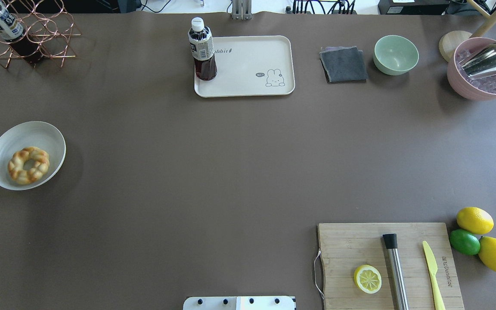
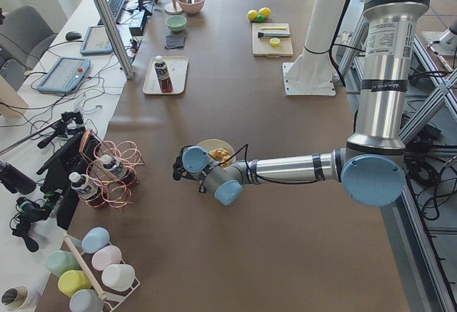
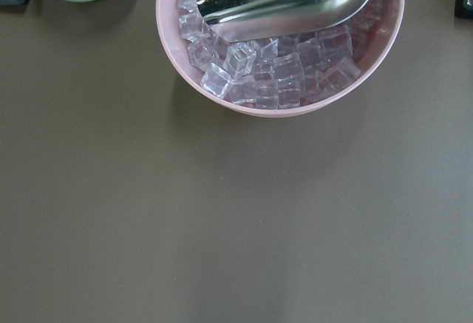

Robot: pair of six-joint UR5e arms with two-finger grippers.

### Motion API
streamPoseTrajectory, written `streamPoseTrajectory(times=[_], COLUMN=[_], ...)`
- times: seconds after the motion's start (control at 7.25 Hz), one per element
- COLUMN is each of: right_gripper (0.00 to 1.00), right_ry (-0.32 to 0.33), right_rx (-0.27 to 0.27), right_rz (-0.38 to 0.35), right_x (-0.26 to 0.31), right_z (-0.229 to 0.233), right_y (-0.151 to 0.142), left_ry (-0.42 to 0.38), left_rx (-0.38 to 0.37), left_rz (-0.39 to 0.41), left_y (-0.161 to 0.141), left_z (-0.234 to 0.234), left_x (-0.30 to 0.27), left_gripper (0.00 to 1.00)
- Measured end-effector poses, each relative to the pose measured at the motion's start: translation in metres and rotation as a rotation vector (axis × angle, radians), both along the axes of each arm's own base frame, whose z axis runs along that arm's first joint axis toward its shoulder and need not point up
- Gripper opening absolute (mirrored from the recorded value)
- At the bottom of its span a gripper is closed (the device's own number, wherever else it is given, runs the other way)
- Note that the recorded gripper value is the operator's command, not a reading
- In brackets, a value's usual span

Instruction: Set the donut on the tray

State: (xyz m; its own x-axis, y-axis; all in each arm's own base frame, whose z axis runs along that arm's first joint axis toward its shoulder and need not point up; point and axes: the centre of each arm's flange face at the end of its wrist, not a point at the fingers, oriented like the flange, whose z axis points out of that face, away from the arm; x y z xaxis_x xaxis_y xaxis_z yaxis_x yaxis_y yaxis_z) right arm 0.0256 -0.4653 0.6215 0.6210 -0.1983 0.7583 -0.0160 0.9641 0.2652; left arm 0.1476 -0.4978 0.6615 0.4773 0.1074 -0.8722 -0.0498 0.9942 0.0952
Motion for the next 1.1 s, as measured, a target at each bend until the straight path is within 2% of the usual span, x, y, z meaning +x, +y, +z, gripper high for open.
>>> streamPoseTrajectory(times=[0.28, 0.55, 0.83, 1.1], right_gripper=[0.94, 0.94, 0.94, 0.94], right_ry=[-0.03, -0.076, -0.127, -0.187], right_rx=[-0.018, -0.051, -0.085, -0.14], right_rz=[0.049, 0.089, 0.106, 0.119], right_x=[-0.006, -0.032, -0.074, -0.125], right_z=[-0.032, -0.079, -0.135, -0.194], right_y=[-0.019, -0.051, -0.08, -0.099], left_ry=[0.093, 0.165, 0.204, 0.217], left_rx=[-0.105, -0.234, -0.32, -0.382], left_rz=[-0.063, -0.145, -0.17, -0.213], left_y=[-0.027, -0.057, -0.062, -0.058], left_z=[-0.061, -0.144, -0.214, -0.284], left_x=[0.007, 0.029, 0.077, 0.134], left_gripper=[0.0, 0.0, 0.0, 0.0])
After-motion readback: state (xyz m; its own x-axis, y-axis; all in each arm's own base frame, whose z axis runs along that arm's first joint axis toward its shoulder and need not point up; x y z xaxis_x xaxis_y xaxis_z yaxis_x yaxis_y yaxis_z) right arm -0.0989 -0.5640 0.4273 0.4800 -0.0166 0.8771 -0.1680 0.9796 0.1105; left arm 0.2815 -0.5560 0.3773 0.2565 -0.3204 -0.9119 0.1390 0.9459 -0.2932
